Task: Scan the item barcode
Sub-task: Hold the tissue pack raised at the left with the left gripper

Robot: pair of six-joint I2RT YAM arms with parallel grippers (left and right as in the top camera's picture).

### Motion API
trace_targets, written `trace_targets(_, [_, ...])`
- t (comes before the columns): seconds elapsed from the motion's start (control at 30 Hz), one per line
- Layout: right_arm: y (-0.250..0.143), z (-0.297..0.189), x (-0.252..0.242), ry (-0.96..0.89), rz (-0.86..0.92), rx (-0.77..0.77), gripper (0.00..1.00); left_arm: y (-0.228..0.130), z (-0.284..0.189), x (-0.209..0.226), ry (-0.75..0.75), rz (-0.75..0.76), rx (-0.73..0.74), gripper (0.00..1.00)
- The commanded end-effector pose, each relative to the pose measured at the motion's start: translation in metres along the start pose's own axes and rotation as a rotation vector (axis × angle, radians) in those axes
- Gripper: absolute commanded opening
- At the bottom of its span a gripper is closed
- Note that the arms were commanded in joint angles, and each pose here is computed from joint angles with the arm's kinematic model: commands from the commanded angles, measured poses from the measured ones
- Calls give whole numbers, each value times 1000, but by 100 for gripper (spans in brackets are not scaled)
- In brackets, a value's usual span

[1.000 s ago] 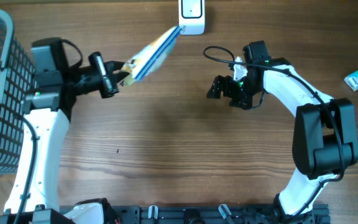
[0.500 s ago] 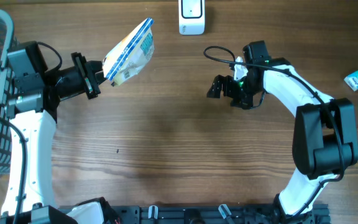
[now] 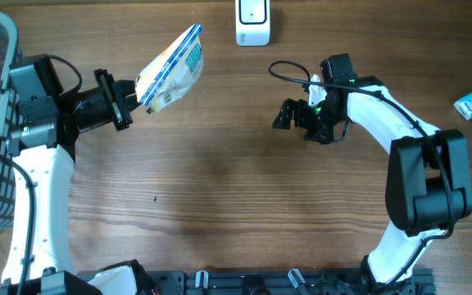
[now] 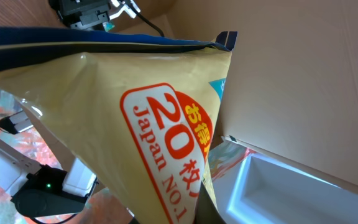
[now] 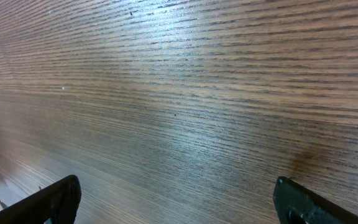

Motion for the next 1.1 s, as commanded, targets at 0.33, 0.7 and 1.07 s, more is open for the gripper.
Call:
trace_targets(0.33, [3, -6, 2, -16, -9, -23, 100, -12, -4, 4, 13, 15, 37, 4])
trace_targets(0.7, [3, -6, 2, -16, -9, -23, 100, -12, -4, 4, 12, 17, 36, 4])
trace_targets(1.07, [3, -6, 0, -31, -8, -24, 100, -11, -4, 4, 12, 17, 35, 4])
Point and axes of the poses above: each gripper's point midway between its finger pads, its own z axis out along the fingers, its own x axis along the line the jaws close on, y = z × x, the point moved 4 cm from there along -z, back along the fingers, and after that the axes turned 12 degrees about -z, right-handed, at the moved point
